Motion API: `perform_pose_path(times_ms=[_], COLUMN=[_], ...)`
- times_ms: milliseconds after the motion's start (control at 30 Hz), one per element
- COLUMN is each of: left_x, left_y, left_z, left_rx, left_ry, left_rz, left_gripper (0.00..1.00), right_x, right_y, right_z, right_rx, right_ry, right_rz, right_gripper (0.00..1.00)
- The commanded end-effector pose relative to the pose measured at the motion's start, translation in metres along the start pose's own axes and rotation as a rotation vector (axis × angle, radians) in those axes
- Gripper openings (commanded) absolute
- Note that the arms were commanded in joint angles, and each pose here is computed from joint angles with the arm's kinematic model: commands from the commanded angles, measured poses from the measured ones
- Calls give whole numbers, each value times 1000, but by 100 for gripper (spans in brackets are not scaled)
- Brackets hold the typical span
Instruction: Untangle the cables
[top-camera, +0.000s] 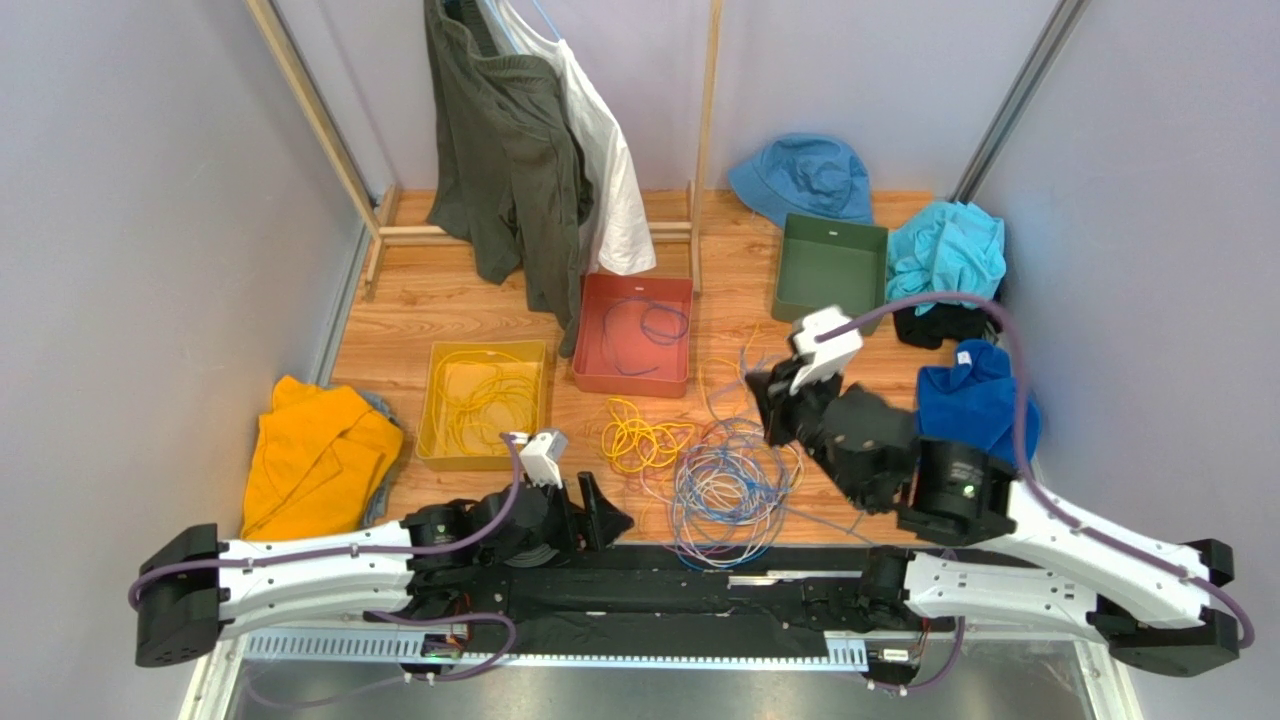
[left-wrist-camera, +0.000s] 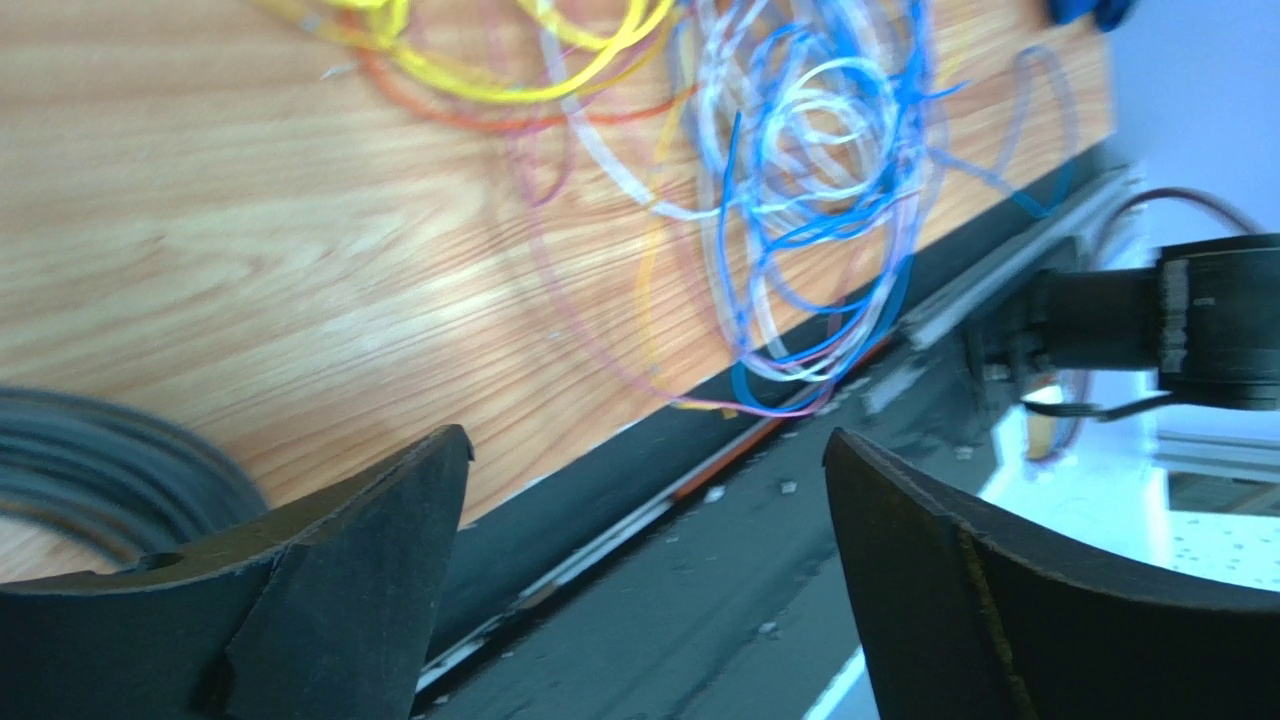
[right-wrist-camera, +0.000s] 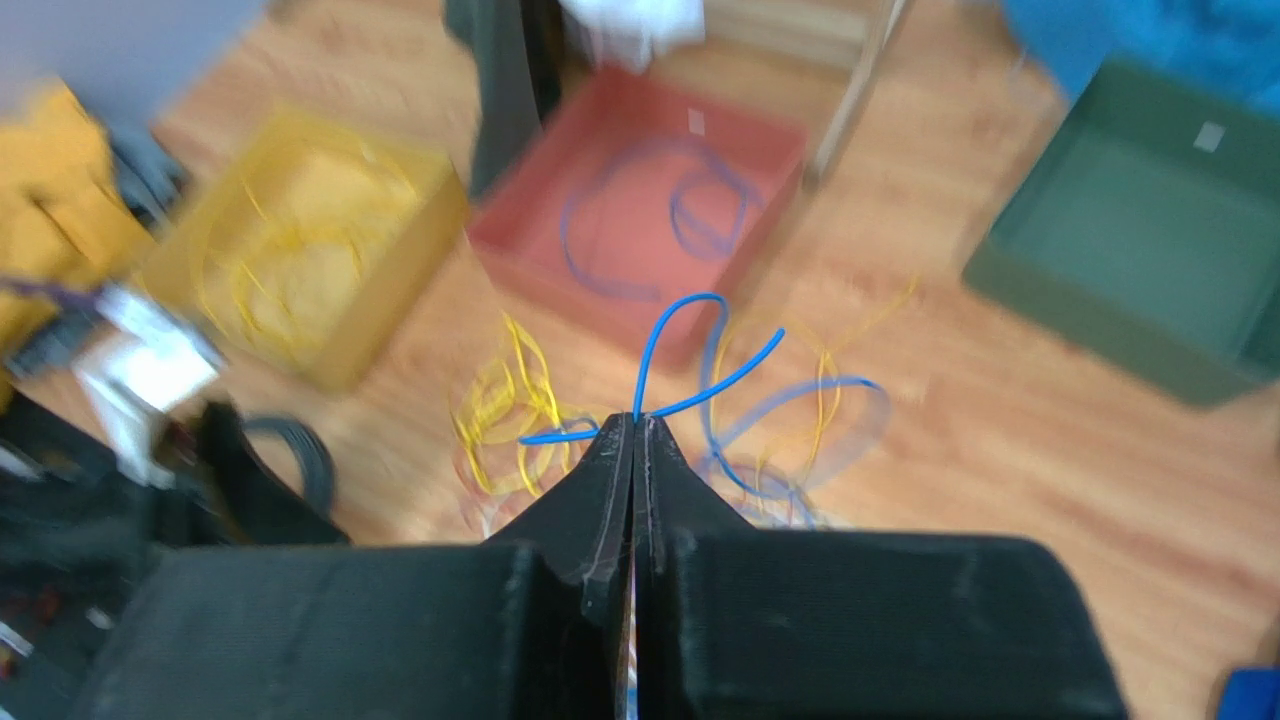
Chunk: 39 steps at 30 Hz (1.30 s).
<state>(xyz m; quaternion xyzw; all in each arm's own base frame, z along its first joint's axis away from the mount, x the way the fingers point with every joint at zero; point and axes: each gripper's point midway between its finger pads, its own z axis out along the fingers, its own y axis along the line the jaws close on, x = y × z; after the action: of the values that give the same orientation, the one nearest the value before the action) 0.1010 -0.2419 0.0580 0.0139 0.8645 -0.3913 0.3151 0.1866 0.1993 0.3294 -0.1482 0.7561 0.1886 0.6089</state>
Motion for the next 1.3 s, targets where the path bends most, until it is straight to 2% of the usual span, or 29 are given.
perform_pose_path(times_ms=[0,67,233,367,500,633,900,1100,1267], left_x=[-37,-49,-70,-71,-92,-103,-106,-92,-87], left_y=[-50,-69,-108,-128,-152,-163,-192,-197,-185], left_z=[-13,-19,-30,-22,-21,-11,20,39,45], left_rx=[171,245,386,418,475,451,446,478,422], left_ry=[-119,-164,-246,-237,-359,-406,-382,-329,-288], left_rz=[92,110,220,327,446,550,685,688,673], left_gripper=[99,99,99,99,99,99,98,88,82], right_x=[64,86,100,101,101,100,97,93,94], right_y=[1,1,1,7,21,29,32,30,25], right_z=[-1,-2,-4,-5,-7,-11,-16,-20,-20], right_rx=[-18,-26,-42,-70,-131,-168,-198,-201,-179], right_ry=[90,127,147,158,187,202,202,192,189], right_rz=[159,166,202,217,242,255,262,261,244], right_gripper=[0,0,0,0,0,0,0,0,0])
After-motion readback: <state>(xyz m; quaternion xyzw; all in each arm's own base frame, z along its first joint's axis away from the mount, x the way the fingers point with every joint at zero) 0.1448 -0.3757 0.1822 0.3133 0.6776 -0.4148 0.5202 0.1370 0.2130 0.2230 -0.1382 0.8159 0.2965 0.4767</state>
